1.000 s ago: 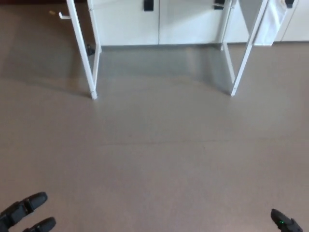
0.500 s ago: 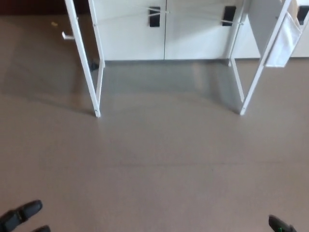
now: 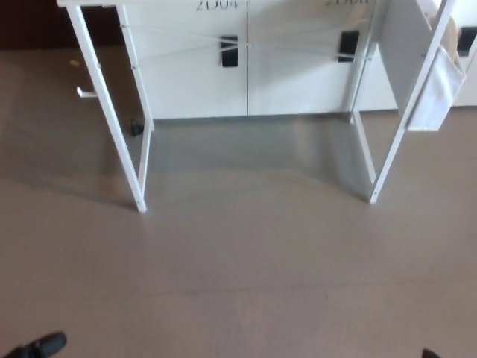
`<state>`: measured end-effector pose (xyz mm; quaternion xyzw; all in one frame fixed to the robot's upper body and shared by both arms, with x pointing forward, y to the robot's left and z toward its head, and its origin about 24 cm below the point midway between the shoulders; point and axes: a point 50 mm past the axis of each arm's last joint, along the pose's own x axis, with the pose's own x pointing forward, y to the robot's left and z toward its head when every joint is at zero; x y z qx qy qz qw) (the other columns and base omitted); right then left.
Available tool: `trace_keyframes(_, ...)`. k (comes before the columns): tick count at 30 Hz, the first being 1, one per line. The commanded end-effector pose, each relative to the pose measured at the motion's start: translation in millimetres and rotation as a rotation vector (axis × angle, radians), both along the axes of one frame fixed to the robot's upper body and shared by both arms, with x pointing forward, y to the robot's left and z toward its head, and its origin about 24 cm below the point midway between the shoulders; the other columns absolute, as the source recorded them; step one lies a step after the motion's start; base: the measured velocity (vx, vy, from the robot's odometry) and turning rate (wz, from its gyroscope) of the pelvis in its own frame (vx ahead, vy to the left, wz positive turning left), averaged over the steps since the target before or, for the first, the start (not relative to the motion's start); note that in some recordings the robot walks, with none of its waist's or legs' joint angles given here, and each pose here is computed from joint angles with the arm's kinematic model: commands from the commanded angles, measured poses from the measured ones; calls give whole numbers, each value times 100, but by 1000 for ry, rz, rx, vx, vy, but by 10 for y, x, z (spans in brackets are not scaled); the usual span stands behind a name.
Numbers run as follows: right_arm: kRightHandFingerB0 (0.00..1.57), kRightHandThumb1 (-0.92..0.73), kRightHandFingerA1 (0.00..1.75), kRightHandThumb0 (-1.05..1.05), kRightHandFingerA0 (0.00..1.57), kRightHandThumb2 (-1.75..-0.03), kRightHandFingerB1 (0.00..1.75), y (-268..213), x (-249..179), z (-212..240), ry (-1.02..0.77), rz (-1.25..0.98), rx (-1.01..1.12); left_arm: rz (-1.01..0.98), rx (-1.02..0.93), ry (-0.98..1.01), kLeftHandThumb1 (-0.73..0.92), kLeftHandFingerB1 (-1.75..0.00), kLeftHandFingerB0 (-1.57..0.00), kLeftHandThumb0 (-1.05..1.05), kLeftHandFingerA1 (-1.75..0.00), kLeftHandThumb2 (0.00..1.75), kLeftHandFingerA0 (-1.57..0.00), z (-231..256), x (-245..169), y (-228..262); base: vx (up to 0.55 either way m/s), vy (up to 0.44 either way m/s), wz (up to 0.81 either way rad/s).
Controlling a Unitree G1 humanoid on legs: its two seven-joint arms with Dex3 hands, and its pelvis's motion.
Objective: The robot walk towards a table in front and uses its left hand to pickup a tennis ball on the left side and put it in a container on the right hand side
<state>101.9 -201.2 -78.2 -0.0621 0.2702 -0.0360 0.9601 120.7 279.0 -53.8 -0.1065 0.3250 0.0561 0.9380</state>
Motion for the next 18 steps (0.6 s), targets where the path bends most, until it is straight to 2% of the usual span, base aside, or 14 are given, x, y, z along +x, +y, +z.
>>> trace_keyframes(1,0,-60,42,-32,1,-67,26,-5,135,41,-13,-8,13,-5,48,-36,24,-60,-28,30,-64,83,-29,77,104,51,411,107,-33)
trace_keyframes(2,0,-64,48,-34,0,-59,32,-4,144,38,-13,-14,20,-4,37,-39,27,-61,-27,30,-64,85,-30,84,111,57,414,110,5)
trace_keyframes(3,0,-64,48,-34,0,-59,32,-2,151,33,-13,-22,30,-6,26,-43,27,-61,-27,30,-64,85,-30,95,117,64,259,159,12)
trace_keyframes(4,0,-63,48,-35,0,-59,30,10,127,17,-8,-29,40,-3,25,-41,35,-61,-36,42,-66,64,-34,103,104,81,237,111,3)
trace_keyframes(10,0,-59,51,-38,0,-63,31,7,142,-45,-9,-45,32,-21,44,-41,38,-58,-33,38,-64,60,-32,142,154,113,200,5,9)
trace_keyframes(14,0,-62,47,-34,0,-59,29,1,152,-38,-11,-44,38,-14,33,-52,39,-58,-31,40,-64,63,-30,176,205,93,216,-129,5)
trace_keyframes(15,0,-57,44,-34,2,-68,24,-2,130,-46,-9,-47,34,-15,31,-49,38,-58,-32,41,-64,63,-31,167,198,93,359,-304,52)
trace_keyframes(16,0,-62,50,-34,0,-60,33,-5,110,-51,-5,-48,33,-12,29,-43,37,-59,-32,42,-65,64,-32,161,186,90,343,-299,27)
trace_keyframes(17,0,-62,50,-34,0,-60,33,-9,83,-57,0,-49,30,-8,26,-35,37,-59,-32,42,-65,64,-32,153,168,86,223,-228,1)
trace_keyframes(18,0,-54,49,-38,1,-75,32,-3,61,-59,6,-54,26,-8,27,-30,37,-59,-32,42,-65,65,-32,152,161,84,164,-152,-8)
